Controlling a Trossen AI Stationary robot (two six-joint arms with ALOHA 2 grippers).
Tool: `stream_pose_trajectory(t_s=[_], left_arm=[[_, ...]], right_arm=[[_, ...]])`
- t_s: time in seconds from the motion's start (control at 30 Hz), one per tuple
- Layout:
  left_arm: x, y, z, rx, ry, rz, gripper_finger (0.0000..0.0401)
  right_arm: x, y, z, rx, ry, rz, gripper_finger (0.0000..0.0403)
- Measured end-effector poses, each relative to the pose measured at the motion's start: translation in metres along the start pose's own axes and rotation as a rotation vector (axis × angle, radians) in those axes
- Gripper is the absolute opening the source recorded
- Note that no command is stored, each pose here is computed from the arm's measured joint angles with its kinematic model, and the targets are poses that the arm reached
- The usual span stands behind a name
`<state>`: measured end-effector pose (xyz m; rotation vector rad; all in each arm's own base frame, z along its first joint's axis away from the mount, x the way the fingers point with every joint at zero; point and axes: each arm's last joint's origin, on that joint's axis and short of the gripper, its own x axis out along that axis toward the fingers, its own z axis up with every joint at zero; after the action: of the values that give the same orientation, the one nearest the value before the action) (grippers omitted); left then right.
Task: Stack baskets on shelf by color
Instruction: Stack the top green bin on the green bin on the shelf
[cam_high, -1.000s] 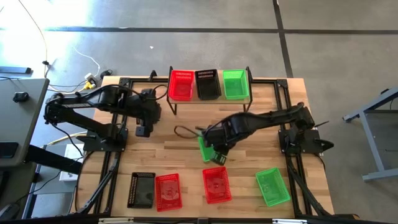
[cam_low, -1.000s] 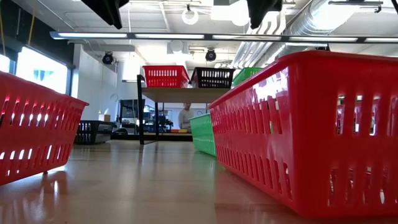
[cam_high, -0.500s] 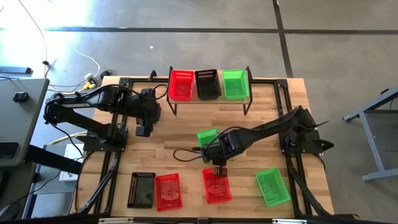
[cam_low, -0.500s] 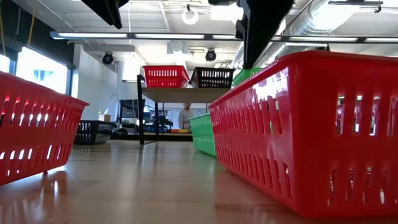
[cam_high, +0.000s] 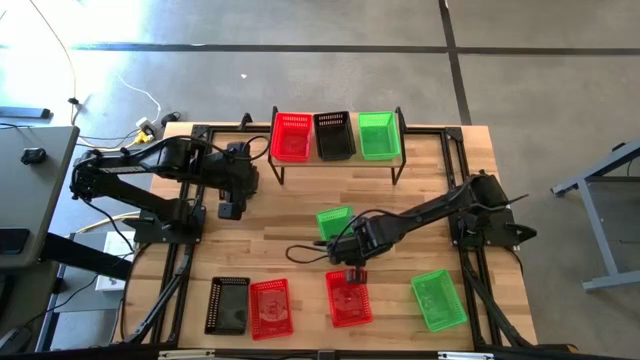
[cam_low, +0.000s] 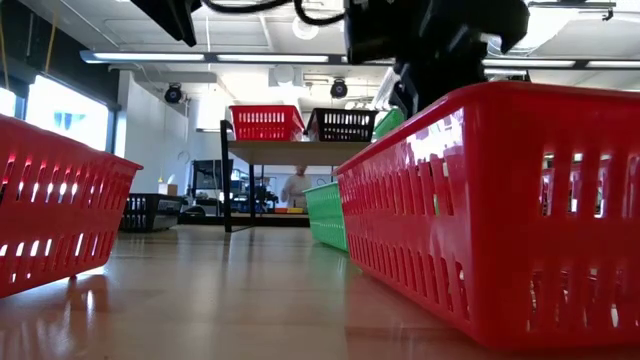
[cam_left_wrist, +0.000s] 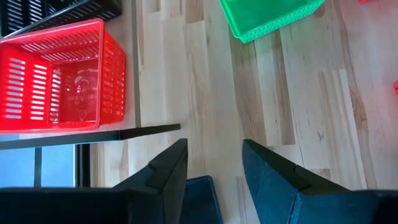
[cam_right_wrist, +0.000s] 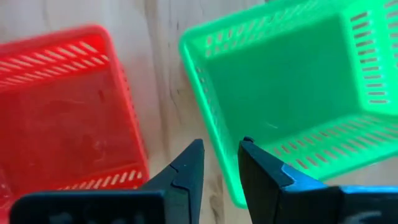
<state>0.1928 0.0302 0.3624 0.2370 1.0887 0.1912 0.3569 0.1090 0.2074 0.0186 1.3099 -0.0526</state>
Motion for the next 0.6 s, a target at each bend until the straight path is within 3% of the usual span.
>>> stream_pose_trajectory(t_s=[0.17, 0.6], left_arm=[[0.000, 0.000, 0.000, 0.000, 0.000, 0.000, 0.0142], [0.000, 0.000, 0.000, 0.000, -0.001, 0.001, 0.0142]], right_arm=[[0.009, -0.001, -0.005, 0.004, 0.018, 0.047, 0.0085], [0.024, -0.019, -0.007, 0.069, 0.009, 0.019, 0.0084]])
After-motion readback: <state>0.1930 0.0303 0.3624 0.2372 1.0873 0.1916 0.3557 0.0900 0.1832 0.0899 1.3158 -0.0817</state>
